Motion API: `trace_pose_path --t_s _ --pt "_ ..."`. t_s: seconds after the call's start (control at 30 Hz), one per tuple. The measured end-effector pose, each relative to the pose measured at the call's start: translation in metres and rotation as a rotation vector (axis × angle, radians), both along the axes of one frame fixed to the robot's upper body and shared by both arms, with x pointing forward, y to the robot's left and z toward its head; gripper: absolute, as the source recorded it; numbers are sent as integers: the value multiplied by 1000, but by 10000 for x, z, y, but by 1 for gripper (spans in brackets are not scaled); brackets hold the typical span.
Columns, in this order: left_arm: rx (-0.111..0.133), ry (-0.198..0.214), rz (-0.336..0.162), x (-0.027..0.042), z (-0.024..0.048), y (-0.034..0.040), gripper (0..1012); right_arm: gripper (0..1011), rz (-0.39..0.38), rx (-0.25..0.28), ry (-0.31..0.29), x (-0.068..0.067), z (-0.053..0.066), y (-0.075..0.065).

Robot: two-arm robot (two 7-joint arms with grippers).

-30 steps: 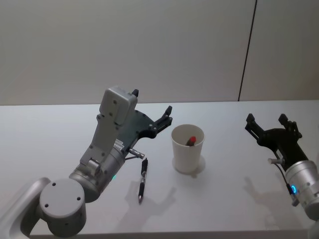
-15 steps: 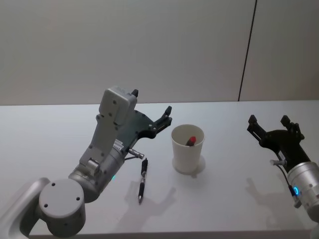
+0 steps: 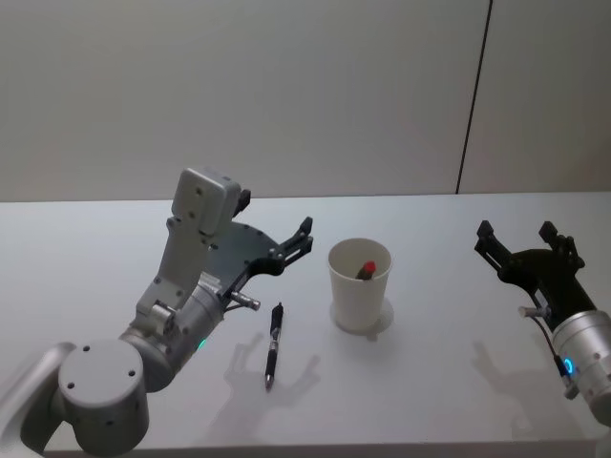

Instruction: Place the pen into the pen holder.

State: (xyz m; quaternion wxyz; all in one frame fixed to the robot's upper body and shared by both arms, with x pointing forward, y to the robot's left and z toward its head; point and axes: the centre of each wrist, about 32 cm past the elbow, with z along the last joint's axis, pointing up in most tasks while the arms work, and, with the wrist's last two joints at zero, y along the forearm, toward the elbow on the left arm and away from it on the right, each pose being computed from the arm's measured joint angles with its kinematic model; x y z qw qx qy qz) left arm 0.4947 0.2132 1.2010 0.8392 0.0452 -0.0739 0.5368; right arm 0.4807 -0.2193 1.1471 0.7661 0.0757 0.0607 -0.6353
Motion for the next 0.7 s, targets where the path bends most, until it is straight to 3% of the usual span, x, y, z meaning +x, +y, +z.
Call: trace_pose_path --t_s 0.27,0.37,0.7 --pt "-20 91 24 58 -7 39 1004 1002 0 -1 1 -2 1 -2" --pt "-28 143 37 102 0 46 1004 1002 0 -1 1 -3 1 -1" --pt "-14 266 69 224 29 35 1004 1002 0 -1 1 -4 0 -1"
